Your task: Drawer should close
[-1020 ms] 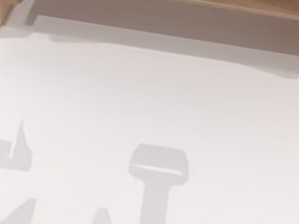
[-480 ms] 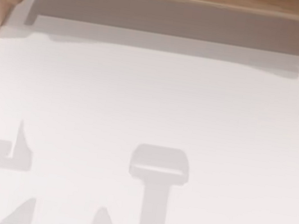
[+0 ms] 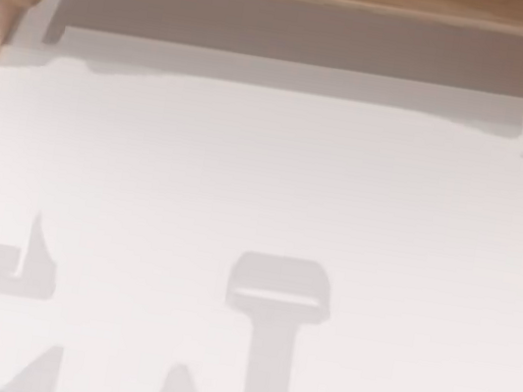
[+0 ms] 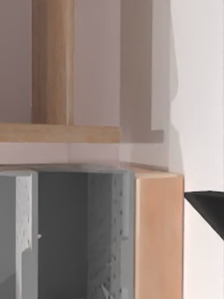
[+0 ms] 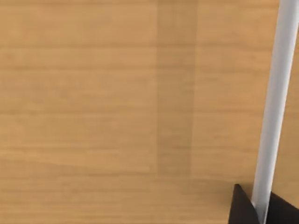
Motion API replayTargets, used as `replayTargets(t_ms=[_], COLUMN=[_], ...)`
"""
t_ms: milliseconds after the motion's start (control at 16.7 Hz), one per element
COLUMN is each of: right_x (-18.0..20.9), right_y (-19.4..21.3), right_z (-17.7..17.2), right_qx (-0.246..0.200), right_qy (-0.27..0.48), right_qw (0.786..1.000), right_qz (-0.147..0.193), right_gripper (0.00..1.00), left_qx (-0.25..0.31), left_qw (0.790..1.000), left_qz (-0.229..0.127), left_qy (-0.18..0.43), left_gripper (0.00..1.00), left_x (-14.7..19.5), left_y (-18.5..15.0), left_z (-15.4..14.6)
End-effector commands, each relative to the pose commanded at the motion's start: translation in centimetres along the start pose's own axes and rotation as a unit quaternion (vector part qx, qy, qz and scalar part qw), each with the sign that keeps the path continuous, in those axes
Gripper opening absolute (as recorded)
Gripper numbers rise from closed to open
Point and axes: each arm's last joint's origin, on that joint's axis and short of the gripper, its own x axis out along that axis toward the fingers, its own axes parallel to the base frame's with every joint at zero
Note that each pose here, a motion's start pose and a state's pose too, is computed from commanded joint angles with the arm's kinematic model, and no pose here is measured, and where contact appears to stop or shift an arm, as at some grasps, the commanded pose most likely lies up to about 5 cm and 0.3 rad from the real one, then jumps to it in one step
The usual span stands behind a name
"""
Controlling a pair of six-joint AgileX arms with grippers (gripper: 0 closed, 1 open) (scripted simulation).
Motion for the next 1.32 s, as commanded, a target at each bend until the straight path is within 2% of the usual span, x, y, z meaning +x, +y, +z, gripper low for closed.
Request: replayTargets(t_ms=[420,840,1140,1320], right_x=[0.6,6.1,6.7,6.7], right_y=[0.2,0.0,0.0,0.0], right_z=[-0.3,-0.2,-0.1,-0.1], right_qx=[0.004,0.001,0.002,0.002], right_qy=[0.007,0.004,0.003,0.003], right_qw=[1.0,1.0,1.0,1.0], right_qz=[0.004,0.0,0.002,0.002], right_gripper=[0.0,0.0,0.0,0.23], left_qx=[0.0,0.0,0.0,0.0], left_qw=[1.0,1.0,1.0,1.0], left_qz=[0.0,0.0,0.0,0.0], left_qy=[0.0,0.0,0.0,0.0], left_gripper=[1.0,1.0,1.0,1.0], left_x=[0.0,0.0,0.0,0.0], left_y=[0.0,0.0,0.0,0.0], left_z=[0.0,0.0,0.0,0.0])
